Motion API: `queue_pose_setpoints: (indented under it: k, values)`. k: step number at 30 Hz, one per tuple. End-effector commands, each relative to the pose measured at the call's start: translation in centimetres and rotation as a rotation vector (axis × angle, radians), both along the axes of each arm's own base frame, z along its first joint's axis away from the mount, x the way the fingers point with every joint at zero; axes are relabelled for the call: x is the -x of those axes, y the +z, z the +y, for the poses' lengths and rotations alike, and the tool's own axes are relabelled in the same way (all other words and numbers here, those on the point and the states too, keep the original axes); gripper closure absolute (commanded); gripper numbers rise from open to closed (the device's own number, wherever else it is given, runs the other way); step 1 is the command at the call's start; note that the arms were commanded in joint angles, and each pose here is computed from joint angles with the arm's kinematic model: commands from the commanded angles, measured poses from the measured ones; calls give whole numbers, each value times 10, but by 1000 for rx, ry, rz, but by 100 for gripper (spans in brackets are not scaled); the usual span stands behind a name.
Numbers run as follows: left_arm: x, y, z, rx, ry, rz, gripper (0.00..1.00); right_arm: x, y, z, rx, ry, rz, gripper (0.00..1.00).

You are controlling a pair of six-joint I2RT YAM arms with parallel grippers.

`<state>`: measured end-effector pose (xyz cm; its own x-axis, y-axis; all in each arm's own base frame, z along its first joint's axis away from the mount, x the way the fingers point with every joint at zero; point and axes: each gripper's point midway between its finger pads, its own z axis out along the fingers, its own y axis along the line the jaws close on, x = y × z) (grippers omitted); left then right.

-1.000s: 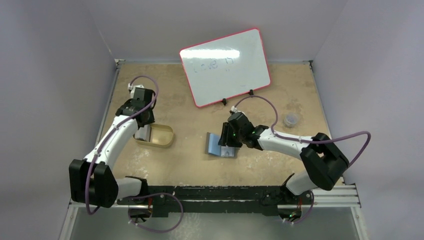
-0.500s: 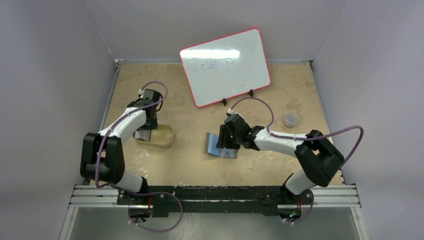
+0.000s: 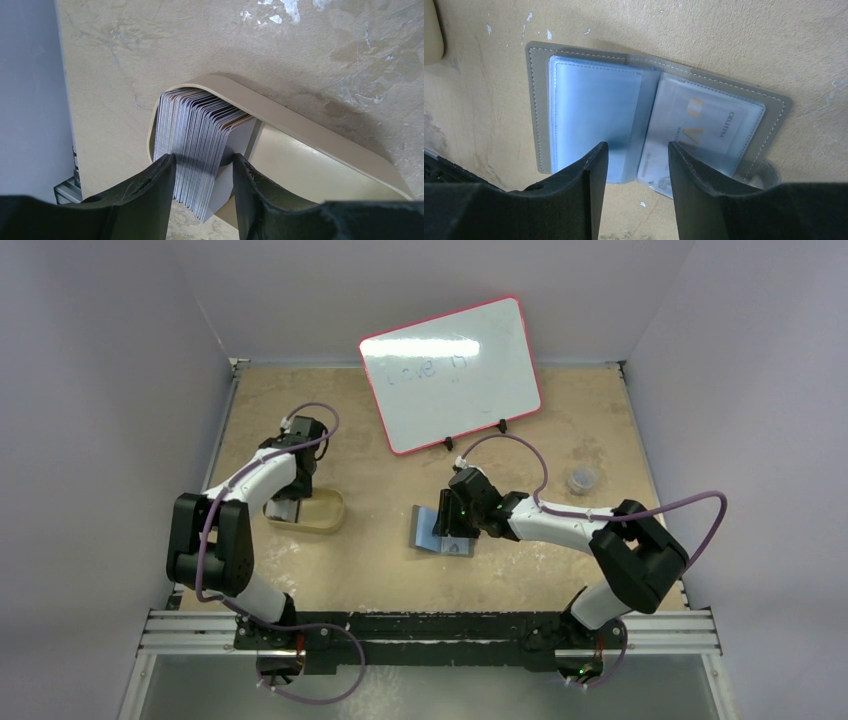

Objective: Put the credit cards into the card holder
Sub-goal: Pick up the credit card from the storage box.

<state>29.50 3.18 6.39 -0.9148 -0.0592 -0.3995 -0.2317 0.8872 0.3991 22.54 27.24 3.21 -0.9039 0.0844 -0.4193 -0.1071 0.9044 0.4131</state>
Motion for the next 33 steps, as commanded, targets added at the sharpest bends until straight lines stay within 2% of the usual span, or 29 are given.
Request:
queue_pose_setpoints:
  k: [1,25,33]
  values:
    - [-9,18,9,-53,8,-45,58,-7,13,13,-40,15,-32,50]
    - [-18,29,2,-9,-7,-68,80,-5,9,12,-39,18,-22,50]
    - [-19,30,-20,121,-36,-67,92,-5,11,13,-43,23,-23,50]
